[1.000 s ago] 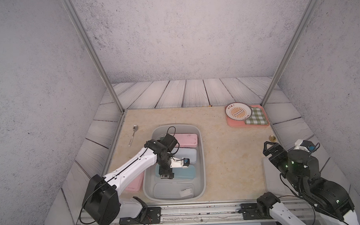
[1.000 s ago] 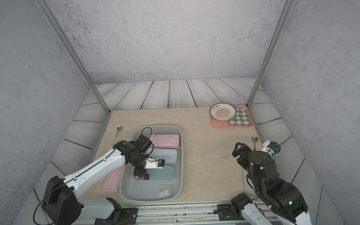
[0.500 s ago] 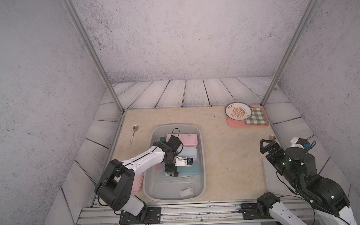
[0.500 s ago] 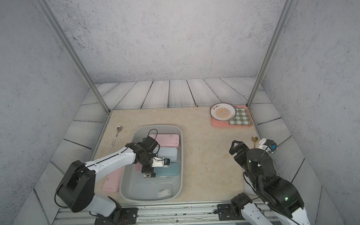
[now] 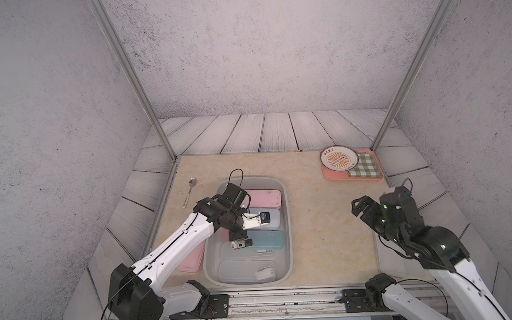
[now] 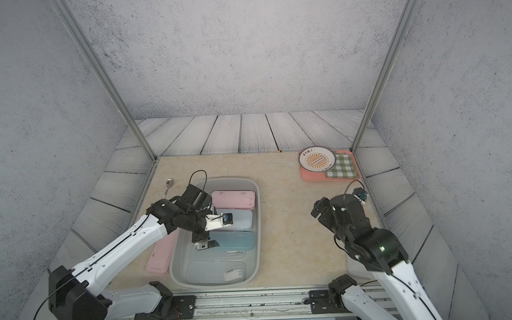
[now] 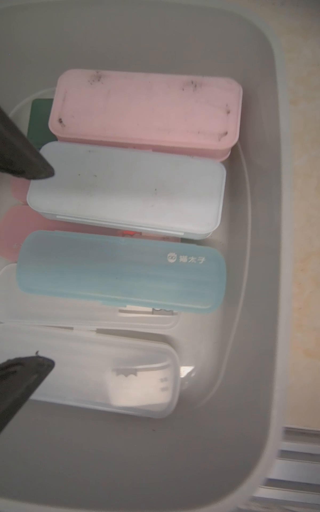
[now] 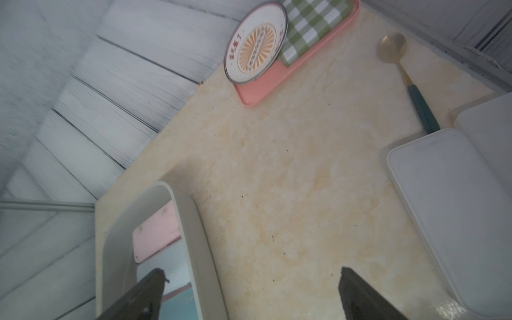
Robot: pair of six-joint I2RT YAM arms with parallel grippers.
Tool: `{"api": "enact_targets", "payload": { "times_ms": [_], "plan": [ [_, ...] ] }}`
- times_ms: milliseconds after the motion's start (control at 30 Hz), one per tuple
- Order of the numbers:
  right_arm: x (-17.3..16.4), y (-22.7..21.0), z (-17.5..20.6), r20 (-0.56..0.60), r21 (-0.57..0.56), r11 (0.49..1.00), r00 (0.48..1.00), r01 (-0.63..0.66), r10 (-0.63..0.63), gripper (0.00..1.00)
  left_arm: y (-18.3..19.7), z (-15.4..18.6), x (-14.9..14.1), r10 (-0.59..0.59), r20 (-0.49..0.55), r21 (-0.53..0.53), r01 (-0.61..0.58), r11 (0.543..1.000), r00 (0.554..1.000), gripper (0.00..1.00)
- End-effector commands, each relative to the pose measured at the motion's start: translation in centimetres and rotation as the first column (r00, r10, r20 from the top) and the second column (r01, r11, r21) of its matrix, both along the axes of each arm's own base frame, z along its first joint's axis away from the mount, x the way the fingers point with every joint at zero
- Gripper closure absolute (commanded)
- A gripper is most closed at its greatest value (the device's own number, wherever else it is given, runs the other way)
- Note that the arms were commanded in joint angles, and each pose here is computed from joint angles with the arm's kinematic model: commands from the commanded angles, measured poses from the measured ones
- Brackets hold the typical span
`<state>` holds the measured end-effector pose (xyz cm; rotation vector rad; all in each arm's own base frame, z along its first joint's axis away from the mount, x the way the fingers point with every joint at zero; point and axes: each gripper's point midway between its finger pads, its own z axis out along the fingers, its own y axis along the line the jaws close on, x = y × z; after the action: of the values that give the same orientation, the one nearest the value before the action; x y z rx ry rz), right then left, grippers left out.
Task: Put the pencil case into the storage box
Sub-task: Place the pencil case at the storage box, then move the pencil case to the center of the board.
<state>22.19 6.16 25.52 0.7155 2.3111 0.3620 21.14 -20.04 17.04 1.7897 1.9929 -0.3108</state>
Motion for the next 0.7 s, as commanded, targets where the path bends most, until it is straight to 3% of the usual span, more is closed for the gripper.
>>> {"api": "enact_targets", "payload": {
  "times_ms": [0, 100, 167, 300, 433, 533, 667],
  "plan": [
    [1.6, 1.3, -4.2, -0.256, -0.107, 0.991, 0.966, -0.076, 0.046, 0.01, -0.8, 0.8, 0.6, 0.28, -0.203, -0.08, -0.301, 0.95, 0.938, 0.0],
    [2.8, -2.2, -6.2, -0.36, -0.247, 0.967, 0.921, 0.06, -0.15, 0.01, -1.4, 0.6, 1.9, 0.396, -0.248, -0.118, -0.433, 0.893, 0.884, 0.0],
    [2.6, -5.7, -7.8, -0.405, -0.291, 0.931, 0.854, 0.218, -0.327, 0.01, -1.6, 0.3, 2.6, 0.446, -0.269, -0.122, -0.49, 0.863, 0.854, 0.0],
    [-0.5, -13.3, -10.1, -0.474, -0.357, 0.778, 0.618, 0.517, -0.628, 0.01, -1.8, -0.1, 3.4, 0.499, -0.287, -0.138, -0.551, 0.823, 0.818, 0.0],
    [-4.5, -19.4, -11.0, -0.463, -0.377, 0.561, 0.374, 0.737, -0.803, 0.01, -1.3, -0.2, 3.1, 0.494, -0.273, -0.118, -0.538, 0.835, 0.826, 0.0],
    [-5.6, -22.4, -11.2, -0.416, -0.367, 0.454, 0.293, 0.812, -0.861, 0.01, -0.9, -0.5, 2.5, 0.481, -0.27, -0.091, -0.52, 0.849, 0.834, 0.0],
    [-6.6, -25.6, -11.4, -0.37, -0.386, 0.371, 0.226, 0.845, -0.901, 0.01, -0.1, -1.4, 1.7, 0.486, -0.277, -0.036, -0.515, 0.857, 0.829, 0.0]
  ]
}}
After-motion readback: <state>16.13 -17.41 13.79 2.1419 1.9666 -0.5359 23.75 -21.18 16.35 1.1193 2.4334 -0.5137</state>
